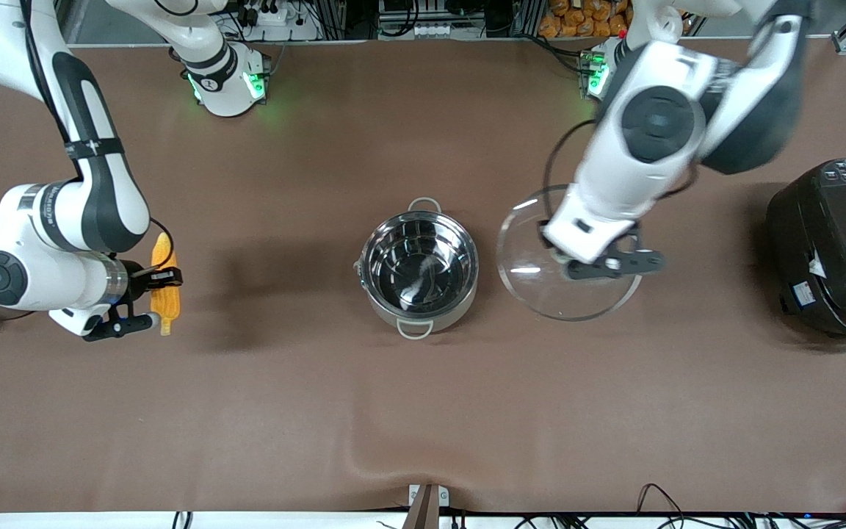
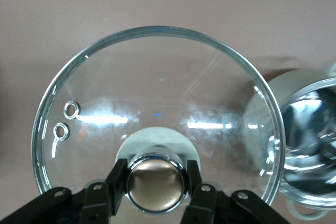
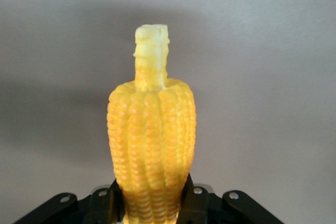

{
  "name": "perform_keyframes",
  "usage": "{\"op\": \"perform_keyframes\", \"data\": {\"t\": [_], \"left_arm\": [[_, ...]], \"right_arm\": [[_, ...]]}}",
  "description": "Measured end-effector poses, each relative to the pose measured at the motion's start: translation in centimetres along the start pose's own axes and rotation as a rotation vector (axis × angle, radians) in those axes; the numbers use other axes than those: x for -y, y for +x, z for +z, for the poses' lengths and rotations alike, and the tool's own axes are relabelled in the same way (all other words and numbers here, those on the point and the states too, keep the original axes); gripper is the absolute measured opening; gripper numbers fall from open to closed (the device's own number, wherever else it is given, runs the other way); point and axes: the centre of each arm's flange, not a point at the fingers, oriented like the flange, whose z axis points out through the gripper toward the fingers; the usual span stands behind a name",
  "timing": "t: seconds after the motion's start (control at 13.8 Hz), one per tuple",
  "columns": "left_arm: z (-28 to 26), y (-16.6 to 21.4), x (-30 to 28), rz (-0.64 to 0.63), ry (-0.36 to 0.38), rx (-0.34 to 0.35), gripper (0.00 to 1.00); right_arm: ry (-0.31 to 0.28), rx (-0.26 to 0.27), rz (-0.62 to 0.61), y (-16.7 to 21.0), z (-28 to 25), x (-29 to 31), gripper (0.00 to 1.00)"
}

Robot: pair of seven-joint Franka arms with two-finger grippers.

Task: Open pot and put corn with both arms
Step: 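Lift the glass lid with the left gripper while the right gripper lifts corn, then lower corn into the pot with the right gripper while the left gripper holds lid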

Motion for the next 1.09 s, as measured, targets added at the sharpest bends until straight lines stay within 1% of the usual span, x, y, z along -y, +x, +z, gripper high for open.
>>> {"op": "perform_keyframes", "data": {"t": [0.29, 0.51, 0.65, 0.8, 1.09], "left_arm": [[2.6, 1.2, 8.5, 0.065, 0.009, 0.068, 0.50], [5.3, 2.1, 13.5, 0.092, 0.002, 0.110, 0.50], [6.9, 2.5, 15.8, 0.109, -0.007, 0.109, 0.50], [8.6, 2.9, 17.9, 0.133, -0.018, 0.091, 0.50], [13.2, 2.8, 20.5, 0.141, -0.023, 0.054, 0.50]], "right_arm": [[0.024, 0.017, 0.088, 0.6, -1.2, 7.0, 0.40], [0.016, 0.009, 0.157, 0.8, -1.9, 13.1, 0.40], [0.038, 0.003, 0.207, 0.7, -2.3, 17.1, 0.40], [0.065, -0.005, 0.275, 0.3, -3.0, 21.6, 0.40], [0.071, -0.026, 0.397, -0.7, -3.6, 31.2, 0.40]]}}
